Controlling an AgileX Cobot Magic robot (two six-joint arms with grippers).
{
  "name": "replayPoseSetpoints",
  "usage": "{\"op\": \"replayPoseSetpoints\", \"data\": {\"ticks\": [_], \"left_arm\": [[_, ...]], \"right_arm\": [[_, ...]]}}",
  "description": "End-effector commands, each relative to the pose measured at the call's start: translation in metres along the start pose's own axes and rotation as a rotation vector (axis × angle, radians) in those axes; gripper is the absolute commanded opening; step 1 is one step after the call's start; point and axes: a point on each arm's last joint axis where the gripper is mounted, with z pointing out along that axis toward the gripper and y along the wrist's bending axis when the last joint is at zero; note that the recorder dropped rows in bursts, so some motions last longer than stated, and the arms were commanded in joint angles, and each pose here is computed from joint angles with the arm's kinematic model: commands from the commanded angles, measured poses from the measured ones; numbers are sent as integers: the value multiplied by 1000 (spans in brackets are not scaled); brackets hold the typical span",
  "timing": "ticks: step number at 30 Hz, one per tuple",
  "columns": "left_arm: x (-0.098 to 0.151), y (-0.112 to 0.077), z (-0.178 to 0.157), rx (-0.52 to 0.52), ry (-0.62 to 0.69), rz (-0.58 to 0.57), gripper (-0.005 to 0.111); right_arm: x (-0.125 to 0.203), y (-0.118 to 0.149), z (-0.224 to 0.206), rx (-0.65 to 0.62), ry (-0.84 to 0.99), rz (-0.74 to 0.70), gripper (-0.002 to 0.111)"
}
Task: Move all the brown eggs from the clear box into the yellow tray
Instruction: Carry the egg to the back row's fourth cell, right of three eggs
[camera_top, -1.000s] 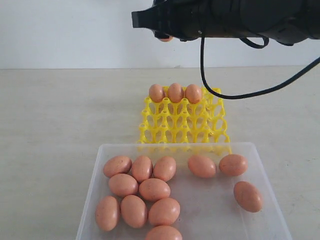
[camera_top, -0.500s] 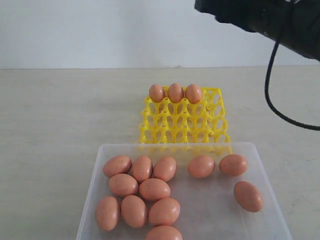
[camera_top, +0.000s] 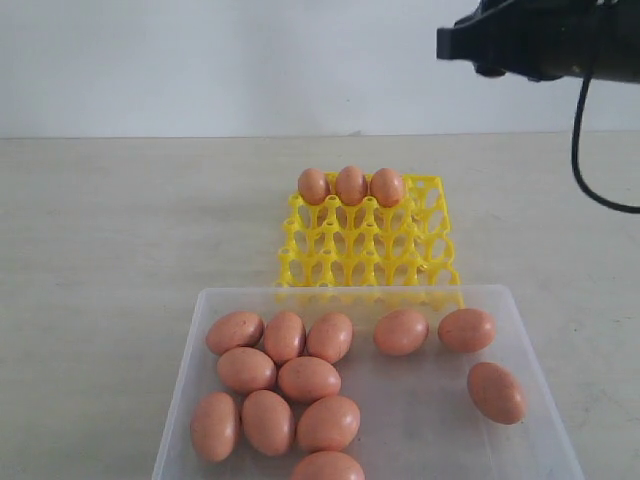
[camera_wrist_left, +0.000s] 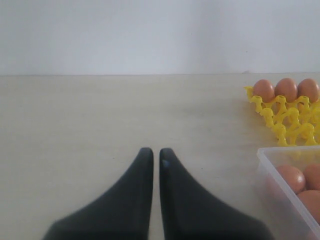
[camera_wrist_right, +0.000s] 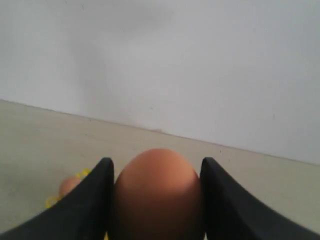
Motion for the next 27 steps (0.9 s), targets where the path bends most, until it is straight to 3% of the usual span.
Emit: {"op": "replayPoseSetpoints", "data": {"ticks": [1,8,11,14,17,22,27], "left_arm": [[1,0,0,9,1,3,4],[1,0,0,9,1,3,4],[1,0,0,9,1,3,4],[1,0,0,9,1,3,4],[1,0,0,9,1,3,4],[1,0,0,9,1,3,4],[1,0,0,9,1,3,4]], "right_arm": [[41,-2,39,0,145,-120,0],[76,-8,85,77,44,-110,0],[92,0,99,-27,32,-200,0],[105,2,112,-158,-68,-124,0],[110,-11,119,-159,-177,-26,0],[138,-41,131,-115,-113,56,0],[131,-47,157,-326,-73,117,0]]}}
